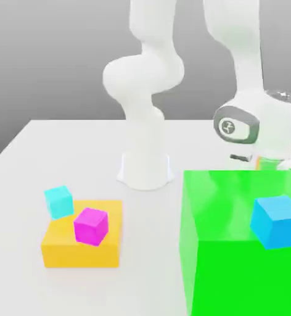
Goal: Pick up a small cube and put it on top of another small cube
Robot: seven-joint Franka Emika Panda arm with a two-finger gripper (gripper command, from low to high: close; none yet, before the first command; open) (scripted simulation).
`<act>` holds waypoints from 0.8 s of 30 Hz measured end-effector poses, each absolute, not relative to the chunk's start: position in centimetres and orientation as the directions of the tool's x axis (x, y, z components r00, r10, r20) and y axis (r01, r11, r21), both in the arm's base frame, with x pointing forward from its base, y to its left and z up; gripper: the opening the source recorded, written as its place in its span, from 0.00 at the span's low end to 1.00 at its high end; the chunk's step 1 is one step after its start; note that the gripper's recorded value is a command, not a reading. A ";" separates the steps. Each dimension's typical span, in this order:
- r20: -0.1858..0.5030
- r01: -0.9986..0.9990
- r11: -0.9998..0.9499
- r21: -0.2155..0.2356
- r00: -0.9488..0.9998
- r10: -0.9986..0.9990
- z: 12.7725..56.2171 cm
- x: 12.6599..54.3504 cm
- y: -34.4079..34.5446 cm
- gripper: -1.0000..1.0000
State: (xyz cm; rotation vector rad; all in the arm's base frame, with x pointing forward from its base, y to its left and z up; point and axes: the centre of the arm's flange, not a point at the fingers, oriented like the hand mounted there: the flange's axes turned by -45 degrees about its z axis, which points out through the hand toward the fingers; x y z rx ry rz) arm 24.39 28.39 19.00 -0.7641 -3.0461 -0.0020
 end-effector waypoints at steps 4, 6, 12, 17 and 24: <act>-0.003 0.530 0.848 0.021 -0.848 0.530 22.4 24.6 32.9 0.00; 0.010 0.659 0.751 0.042 -0.752 0.659 24.6 27.9 33.3 0.00; 0.108 0.935 0.343 0.087 -0.351 0.930 32.7 37.6 32.4 0.00; 0.197 0.993 -0.061 0.096 0.041 0.980 39.1 47.4 20.5 0.00; 0.107 0.990 0.057 0.129 -0.072 0.992 39.1 47.5 7.8 0.00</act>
